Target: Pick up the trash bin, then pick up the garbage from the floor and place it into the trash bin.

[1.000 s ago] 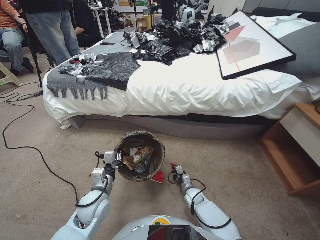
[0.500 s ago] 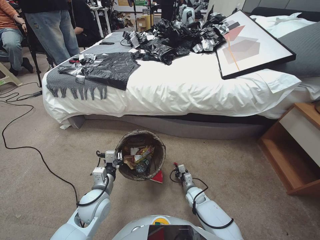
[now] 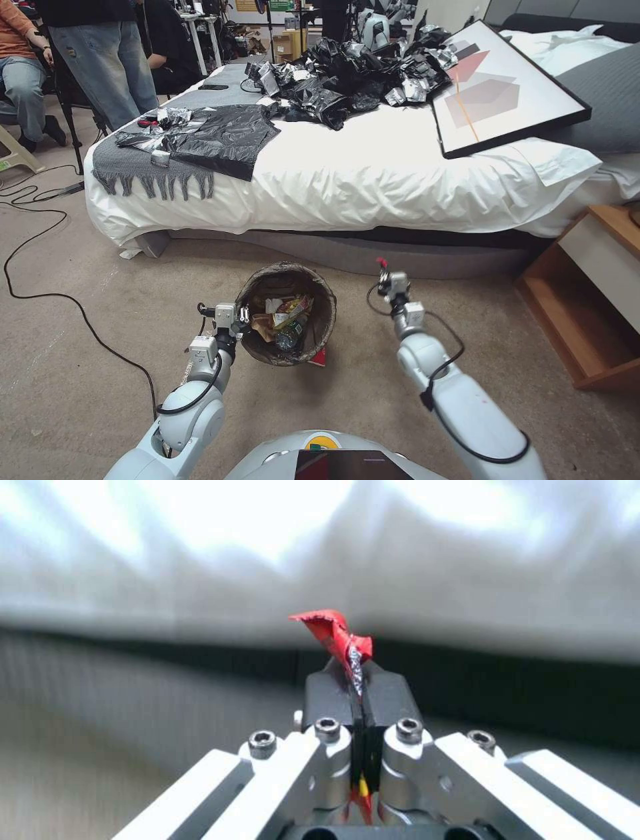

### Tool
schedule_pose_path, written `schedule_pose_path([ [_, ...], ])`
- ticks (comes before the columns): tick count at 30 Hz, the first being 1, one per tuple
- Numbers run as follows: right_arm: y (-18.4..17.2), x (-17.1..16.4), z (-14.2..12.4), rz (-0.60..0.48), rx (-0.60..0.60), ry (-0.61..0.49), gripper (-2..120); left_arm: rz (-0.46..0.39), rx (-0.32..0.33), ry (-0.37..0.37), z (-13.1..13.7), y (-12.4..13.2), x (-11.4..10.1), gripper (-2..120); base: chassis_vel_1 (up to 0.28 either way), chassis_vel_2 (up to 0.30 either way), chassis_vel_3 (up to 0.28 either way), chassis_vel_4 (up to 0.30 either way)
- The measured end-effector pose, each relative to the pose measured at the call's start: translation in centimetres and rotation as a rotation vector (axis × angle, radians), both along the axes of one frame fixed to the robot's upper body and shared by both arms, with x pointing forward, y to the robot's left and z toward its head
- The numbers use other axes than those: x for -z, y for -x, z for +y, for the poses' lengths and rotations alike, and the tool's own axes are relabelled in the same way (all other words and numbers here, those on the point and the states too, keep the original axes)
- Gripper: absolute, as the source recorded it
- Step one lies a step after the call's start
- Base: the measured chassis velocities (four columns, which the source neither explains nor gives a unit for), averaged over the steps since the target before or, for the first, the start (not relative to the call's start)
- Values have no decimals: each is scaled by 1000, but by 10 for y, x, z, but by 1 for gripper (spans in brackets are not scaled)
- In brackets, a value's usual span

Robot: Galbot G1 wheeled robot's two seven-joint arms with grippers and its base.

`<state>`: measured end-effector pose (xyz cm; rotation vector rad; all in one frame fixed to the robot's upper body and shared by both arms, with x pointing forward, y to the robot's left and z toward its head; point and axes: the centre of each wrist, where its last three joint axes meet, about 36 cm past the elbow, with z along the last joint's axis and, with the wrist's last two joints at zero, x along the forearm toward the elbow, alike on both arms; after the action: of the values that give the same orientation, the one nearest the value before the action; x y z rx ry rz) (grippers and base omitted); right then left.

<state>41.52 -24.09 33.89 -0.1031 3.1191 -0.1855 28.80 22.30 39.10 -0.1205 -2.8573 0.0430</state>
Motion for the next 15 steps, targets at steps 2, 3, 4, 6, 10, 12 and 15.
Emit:
schedule_pose_path([
  [2,3,-49,5,-93,-22,-30,0,1,5,-2,-1,0,0,3,0,0,0,0],
  [3,3,-49,5,-93,-22,-30,0,1,5,-2,-1,0,0,3,0,0,0,0],
  [4,4,-69,9,-120,-36,-51,0,2,7,-2,-2,0,0,3,0,0,0,0],
  [6,8,-105,18,-170,-85,-88,0,3,12,-3,-3,1,1,3,0,0,0,0],
  [10,14,-137,28,-210,-162,-135,0,5,16,-6,-5,1,2,3,0,0,0,0],
  [12,23,-161,40,-236,-257,-172,0,6,18,-9,-6,1,3,3,0,0,0,0],
  [15,30,-171,53,-244,-343,-199,0,7,18,-10,-7,0,4,3,0,0,0,0],
])
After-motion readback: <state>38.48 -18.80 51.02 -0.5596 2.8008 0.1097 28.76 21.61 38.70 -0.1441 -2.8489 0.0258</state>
